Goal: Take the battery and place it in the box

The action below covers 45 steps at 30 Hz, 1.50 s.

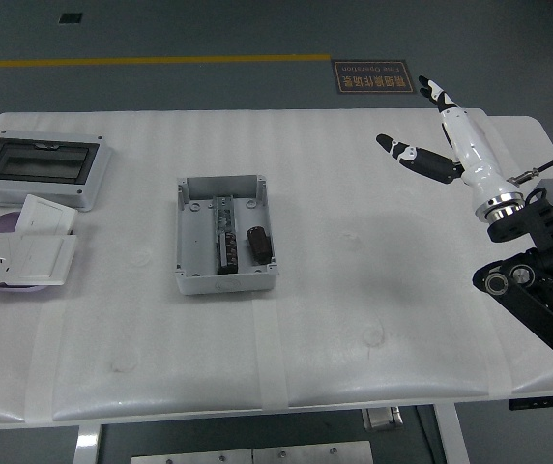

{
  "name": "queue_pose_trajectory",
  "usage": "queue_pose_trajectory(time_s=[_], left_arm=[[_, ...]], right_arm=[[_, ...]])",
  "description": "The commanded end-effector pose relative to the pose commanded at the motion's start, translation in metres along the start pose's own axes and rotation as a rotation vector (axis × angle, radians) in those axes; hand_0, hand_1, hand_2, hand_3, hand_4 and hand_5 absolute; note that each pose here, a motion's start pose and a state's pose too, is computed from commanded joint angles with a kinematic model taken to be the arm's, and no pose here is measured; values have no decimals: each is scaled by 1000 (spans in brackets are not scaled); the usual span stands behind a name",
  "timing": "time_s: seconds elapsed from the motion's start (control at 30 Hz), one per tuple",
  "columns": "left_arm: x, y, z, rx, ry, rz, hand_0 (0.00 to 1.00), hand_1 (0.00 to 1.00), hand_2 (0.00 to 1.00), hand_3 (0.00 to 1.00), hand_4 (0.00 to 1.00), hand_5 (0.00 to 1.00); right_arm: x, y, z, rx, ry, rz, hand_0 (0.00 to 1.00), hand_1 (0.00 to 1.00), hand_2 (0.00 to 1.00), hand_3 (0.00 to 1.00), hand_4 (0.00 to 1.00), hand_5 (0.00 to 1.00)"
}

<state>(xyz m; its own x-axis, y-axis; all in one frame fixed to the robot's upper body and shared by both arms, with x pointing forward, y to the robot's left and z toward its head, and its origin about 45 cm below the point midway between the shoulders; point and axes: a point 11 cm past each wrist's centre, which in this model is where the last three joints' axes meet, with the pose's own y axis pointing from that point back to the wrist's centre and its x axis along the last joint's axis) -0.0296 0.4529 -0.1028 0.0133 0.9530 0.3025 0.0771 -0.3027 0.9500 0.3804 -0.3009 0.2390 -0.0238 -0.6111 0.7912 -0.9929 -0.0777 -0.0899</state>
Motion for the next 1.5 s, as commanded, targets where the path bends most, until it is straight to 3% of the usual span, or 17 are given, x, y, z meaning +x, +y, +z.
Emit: queue_pose_trajectory(time_s=[0.27, 0.5, 0.77, 1.1, 1.33, 1.5], left_arm=[[-3, -1, -6, 12, 1, -6, 648, 659, 619, 654, 659, 383], [-2, 0, -4, 8, 6, -3, 648, 658, 619, 654, 658, 384], [-2, -1, -6, 13, 8, -3, 648, 659, 619, 653, 656, 382], [-1, -1, -17, 35, 7, -1, 649, 659, 619, 651, 654, 381], [-1, -1, -13, 30, -3, -2, 649, 659, 619, 650, 654, 382], [1, -1, -12, 30, -4, 2, 649, 659, 619, 649, 652, 380]], right_arm=[[-20, 25, 26, -67, -24, -11, 998, 918, 914, 928, 914, 671], [-18, 32, 39, -109, -44, 4, 995, 900, 907, 900, 909, 681], [-31, 34, 35, -110, -50, -13, 983, 903, 906, 898, 908, 685], [-39, 33, 19, -65, 8, -70, 981, 899, 902, 895, 900, 698], [-53, 13, -26, 42, -12, -139, 986, 900, 903, 896, 899, 697], [-60, 8, -40, 70, -8, -175, 985, 897, 905, 897, 894, 705]])
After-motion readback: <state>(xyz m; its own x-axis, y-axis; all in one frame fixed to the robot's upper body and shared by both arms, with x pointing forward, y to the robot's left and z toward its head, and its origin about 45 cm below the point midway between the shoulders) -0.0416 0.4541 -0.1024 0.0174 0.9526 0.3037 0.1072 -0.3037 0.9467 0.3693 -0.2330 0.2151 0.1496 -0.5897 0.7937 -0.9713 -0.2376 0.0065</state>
